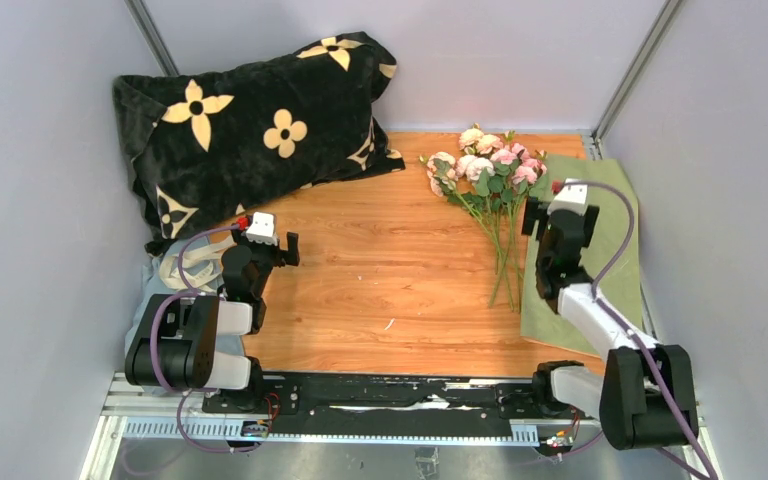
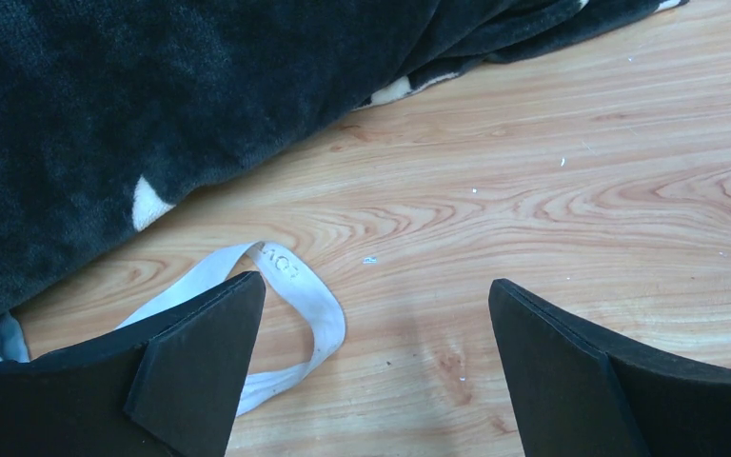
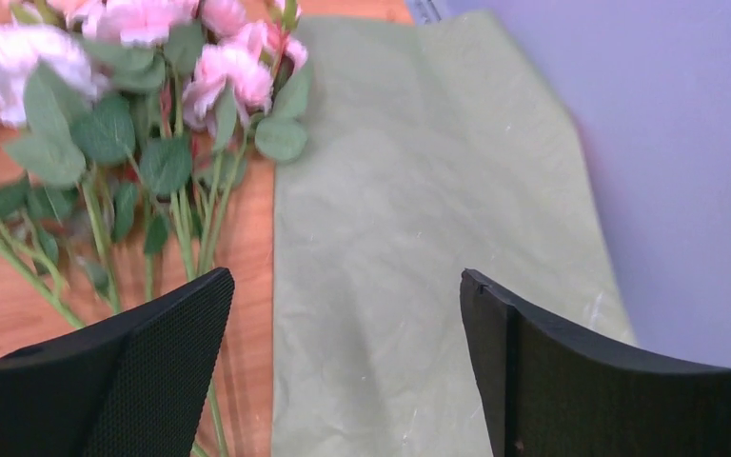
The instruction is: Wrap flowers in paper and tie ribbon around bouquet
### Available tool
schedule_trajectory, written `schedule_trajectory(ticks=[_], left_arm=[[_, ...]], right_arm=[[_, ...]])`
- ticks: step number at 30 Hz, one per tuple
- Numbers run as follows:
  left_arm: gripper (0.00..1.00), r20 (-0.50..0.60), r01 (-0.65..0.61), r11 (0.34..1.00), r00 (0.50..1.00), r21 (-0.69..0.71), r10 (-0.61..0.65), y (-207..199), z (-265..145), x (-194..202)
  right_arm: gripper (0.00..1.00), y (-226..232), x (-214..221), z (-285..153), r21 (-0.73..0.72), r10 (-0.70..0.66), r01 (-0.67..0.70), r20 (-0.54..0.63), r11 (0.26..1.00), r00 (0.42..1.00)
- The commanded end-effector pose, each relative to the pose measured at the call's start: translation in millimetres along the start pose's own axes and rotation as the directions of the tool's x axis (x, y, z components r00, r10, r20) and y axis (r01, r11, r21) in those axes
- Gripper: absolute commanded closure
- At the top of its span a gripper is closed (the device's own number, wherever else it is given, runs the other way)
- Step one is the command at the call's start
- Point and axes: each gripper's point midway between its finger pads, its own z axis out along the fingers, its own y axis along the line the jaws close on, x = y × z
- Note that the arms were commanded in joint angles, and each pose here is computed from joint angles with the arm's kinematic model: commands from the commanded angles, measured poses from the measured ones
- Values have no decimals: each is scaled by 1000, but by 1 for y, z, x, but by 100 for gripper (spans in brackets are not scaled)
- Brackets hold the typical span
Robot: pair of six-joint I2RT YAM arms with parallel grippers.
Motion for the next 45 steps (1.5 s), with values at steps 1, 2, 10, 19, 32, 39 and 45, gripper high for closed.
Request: schedule_trajectory(ticks=[1,2,10,19,32,39,45], left_arm=[[0,31,-8,1000,999,1,8,1,2,-9],[0,33,-11,1000,999,1,11,1,2,-10],[0,-222,-70,995,972,69,84,13,20,-83],[5,-465,-6,929,864,370,191,-26,-43,-98],[7,-524,99,917,841,387,130,-39,-46,-89],[9,-548,131,917,830,378,107,-41,-42,-86],[9,-547,133,914,830,383,108,-42,-44,-86]], right_arm=[[12,-21,-2,-9,64,-70,88,-247,994,967],[15,-24,-2,-10,74,-73,99,-295,992,953],[28,-29,7,-12,120,-69,146,-489,982,870],[45,8,61,16,-31,-156,183,-675,983,721],[48,30,117,49,-96,-221,238,-782,966,582],[53,-2,128,45,-8,-242,409,-817,913,524],[61,-19,121,46,32,-265,498,-817,866,513]])
